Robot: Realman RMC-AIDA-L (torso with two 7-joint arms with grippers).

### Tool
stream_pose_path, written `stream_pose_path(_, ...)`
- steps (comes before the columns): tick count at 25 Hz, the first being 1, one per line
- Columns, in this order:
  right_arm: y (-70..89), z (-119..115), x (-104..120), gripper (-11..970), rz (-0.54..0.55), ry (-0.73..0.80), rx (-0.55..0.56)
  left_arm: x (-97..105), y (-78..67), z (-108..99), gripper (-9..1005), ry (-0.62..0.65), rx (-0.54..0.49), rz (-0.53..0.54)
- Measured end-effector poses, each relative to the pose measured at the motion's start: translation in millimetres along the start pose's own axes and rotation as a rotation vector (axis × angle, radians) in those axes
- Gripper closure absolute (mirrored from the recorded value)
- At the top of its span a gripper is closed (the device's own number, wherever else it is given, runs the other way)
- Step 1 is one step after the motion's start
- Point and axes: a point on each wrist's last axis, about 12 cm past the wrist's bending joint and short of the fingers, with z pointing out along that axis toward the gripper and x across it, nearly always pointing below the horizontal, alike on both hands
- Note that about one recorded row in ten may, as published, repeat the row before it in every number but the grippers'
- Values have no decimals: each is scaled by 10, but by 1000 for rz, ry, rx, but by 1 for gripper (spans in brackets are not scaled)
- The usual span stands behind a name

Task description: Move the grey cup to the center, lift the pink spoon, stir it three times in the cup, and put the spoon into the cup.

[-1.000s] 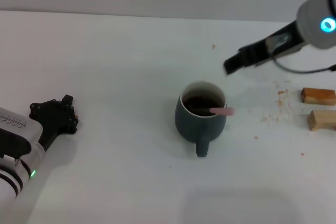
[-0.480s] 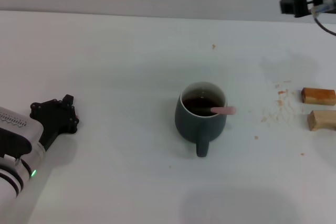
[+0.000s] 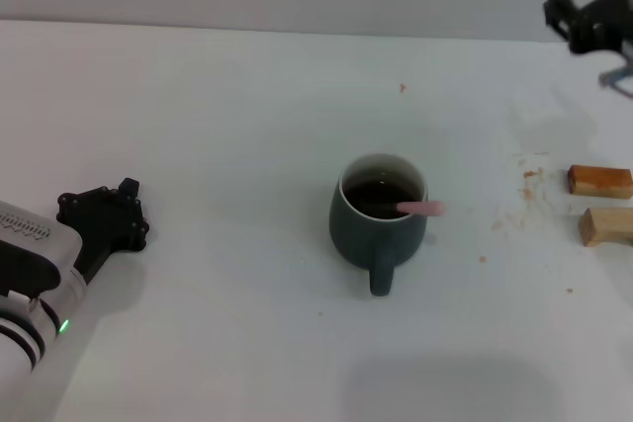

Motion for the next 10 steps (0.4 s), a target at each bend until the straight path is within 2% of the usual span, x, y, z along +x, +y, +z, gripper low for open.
stream_pose_path(3,89,-28,253,417,-75,-48,-36,-3,0,4,998,0,1,0)
stream_pose_path(4,163,-69,432,417,-102,-69,-71,-5,-1,6,998,0,0,0)
stream_pose_path(5,163,-69,432,417,-102,-69,-71,-5,-1,6,998,0,0,-1)
stream_pose_path(10,271,-189,815,417,-134,-146,-160,-2,24,0,998,-1,-18,-14)
